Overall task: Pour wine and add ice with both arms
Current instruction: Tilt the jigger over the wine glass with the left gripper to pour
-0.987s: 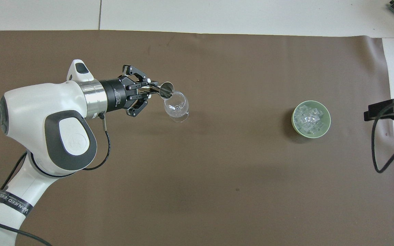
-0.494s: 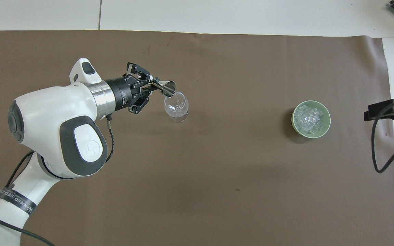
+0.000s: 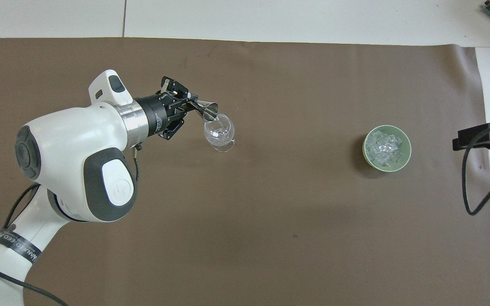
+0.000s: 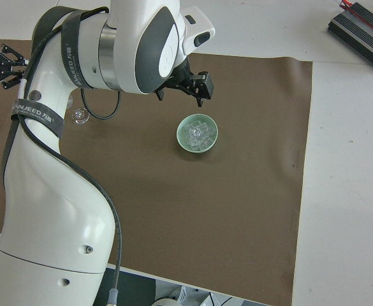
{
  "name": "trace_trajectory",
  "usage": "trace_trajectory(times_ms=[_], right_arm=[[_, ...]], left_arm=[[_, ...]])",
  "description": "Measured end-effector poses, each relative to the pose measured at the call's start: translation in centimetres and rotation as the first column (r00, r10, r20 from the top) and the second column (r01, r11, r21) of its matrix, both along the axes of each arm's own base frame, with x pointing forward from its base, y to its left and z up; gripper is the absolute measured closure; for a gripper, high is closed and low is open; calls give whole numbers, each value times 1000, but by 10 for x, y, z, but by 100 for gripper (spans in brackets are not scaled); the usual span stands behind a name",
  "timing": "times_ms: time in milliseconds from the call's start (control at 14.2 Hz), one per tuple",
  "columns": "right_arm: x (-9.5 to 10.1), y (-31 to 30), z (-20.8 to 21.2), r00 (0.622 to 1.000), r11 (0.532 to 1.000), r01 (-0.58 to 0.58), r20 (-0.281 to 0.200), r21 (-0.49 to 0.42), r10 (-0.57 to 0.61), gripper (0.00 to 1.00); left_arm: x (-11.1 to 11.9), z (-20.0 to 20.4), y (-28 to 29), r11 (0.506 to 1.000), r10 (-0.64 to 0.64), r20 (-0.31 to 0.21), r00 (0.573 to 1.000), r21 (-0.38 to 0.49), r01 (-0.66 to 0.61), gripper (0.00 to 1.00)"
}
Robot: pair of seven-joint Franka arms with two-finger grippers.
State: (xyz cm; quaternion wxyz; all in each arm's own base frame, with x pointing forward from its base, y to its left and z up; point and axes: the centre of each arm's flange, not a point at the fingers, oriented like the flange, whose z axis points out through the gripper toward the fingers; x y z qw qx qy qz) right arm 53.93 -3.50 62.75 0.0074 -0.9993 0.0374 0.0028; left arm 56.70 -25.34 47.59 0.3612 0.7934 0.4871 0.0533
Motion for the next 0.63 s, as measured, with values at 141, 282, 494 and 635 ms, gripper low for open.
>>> trace_trajectory(times_ms=[141,282,494,635], right_arm=[[0,0,0,1000,1000,0,0,0,0,0],[0,0,0,1000,1000,0,0,0,0,0],[0,0,0,1000,1000,0,0,0,0,0],[0,0,0,1000,1000,0,0,0,0,0]], left_arm=[[0,1,-1,999,-20,18,1000,32,20,79],[0,3,-3,997,-40,42,998,66,37,79],[0,5,-5,990,-76,79,994,122,66,79],[0,7,-6,986,-92,99,991,149,77,79]])
